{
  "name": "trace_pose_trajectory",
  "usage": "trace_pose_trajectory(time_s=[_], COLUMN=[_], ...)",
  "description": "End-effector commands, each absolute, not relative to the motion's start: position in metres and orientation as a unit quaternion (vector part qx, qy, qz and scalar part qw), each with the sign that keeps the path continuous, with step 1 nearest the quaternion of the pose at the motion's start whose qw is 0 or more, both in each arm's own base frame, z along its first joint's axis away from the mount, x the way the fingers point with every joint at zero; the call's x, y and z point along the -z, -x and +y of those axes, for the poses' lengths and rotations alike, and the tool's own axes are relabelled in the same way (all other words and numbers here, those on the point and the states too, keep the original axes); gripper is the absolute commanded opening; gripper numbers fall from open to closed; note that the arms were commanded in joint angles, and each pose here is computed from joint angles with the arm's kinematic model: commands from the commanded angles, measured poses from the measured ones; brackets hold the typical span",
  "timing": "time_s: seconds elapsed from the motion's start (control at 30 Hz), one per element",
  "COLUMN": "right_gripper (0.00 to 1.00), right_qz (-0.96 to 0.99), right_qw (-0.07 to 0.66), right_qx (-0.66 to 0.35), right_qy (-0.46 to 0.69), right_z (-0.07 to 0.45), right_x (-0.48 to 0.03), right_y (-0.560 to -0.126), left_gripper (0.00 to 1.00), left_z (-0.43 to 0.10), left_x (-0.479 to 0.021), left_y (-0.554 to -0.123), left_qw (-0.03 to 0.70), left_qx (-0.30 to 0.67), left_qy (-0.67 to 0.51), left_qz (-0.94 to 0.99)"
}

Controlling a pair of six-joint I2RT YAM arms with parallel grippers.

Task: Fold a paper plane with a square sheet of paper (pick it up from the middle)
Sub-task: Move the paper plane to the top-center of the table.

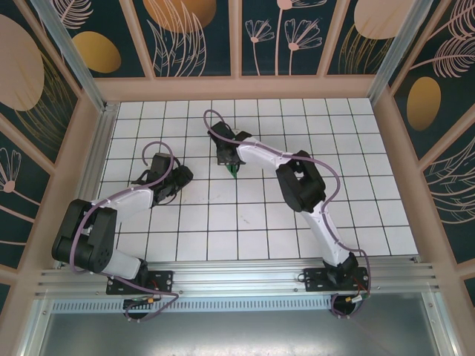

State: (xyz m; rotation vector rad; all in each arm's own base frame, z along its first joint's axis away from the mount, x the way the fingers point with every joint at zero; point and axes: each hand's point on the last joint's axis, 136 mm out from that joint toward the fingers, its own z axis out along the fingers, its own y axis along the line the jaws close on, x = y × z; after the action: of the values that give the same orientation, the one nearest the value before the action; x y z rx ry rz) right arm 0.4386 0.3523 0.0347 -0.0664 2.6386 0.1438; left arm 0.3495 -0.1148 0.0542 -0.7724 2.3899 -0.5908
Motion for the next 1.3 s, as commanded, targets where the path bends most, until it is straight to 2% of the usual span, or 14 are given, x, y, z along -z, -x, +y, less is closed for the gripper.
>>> trace_pose_trajectory(time_s=[0.0, 0.13, 0.33, 0.4, 0.53, 0.67, 0.77, 0.87, 0.97, 1.07, 1.13, 1.27], right_gripper=[0.13, 0.22, 0.27, 0.33, 0.46, 0.58, 0.65, 0.73, 0.81, 0.93, 0.99, 0.99], right_qz=[0.971, 0.969, 0.968, 0.966, 0.954, 0.93, 0.908, 0.88, 0.854, 0.837, 0.825, 0.799], right_qw=[0.235, 0.24, 0.245, 0.251, 0.289, 0.359, 0.409, 0.462, 0.504, 0.531, 0.548, 0.579], right_qx=[-0.043, -0.04, -0.044, -0.049, -0.067, -0.081, -0.087, -0.093, -0.101, -0.088, -0.07, -0.021], right_qy=[0.033, 0.034, 0.035, 0.036, 0.03, 0.008, -0.023, -0.06, -0.081, -0.105, -0.122, -0.159], right_z=[0.349, 0.35, 0.351, 0.353, 0.353, 0.337, 0.307, 0.265, 0.218, 0.168, 0.135, 0.072], right_x=[-0.031, -0.04, -0.054, -0.067, -0.117, -0.187, -0.231, -0.263, -0.279, -0.281, -0.281, -0.274], right_y=[-0.44, -0.443, -0.444, -0.444, -0.446, -0.447, -0.447, -0.446, -0.445, -0.441, -0.436, -0.418], left_gripper=[0.55, 0.56, 0.57, 0.57, 0.58, 0.6, 0.64, 0.75, 0.86, 0.97, 0.98, 0.98], left_z=[-0.112, -0.114, -0.115, -0.114, -0.109, -0.1, -0.087, -0.07, -0.052, -0.035, -0.027, -0.01], left_x=[-0.056, -0.053, -0.053, -0.055, -0.065, -0.087, -0.109, -0.135, -0.162, -0.189, -0.206, -0.229], left_y=[-0.352, -0.353, -0.353, -0.354, -0.358, -0.366, -0.37, -0.374, -0.375, -0.374, -0.374, -0.367], left_qw=[0.28, 0.276, 0.274, 0.278, 0.292, 0.322, 0.354, 0.395, 0.441, 0.486, 0.515, 0.566], left_qx=[0.212, 0.216, 0.217, 0.216, 0.203, 0.18, 0.151, 0.115, 0.081, 0.047, 0.023, -0.026], left_qy=[0.286, 0.286, 0.284, 0.283, 0.281, 0.278, 0.278, 0.281, 0.283, 0.28, 0.266, 0.24], left_qz=[0.891, 0.892, 0.893, 0.892, 0.892, 0.887, 0.88, 0.867, 0.848, 0.827, 0.815, 0.788])
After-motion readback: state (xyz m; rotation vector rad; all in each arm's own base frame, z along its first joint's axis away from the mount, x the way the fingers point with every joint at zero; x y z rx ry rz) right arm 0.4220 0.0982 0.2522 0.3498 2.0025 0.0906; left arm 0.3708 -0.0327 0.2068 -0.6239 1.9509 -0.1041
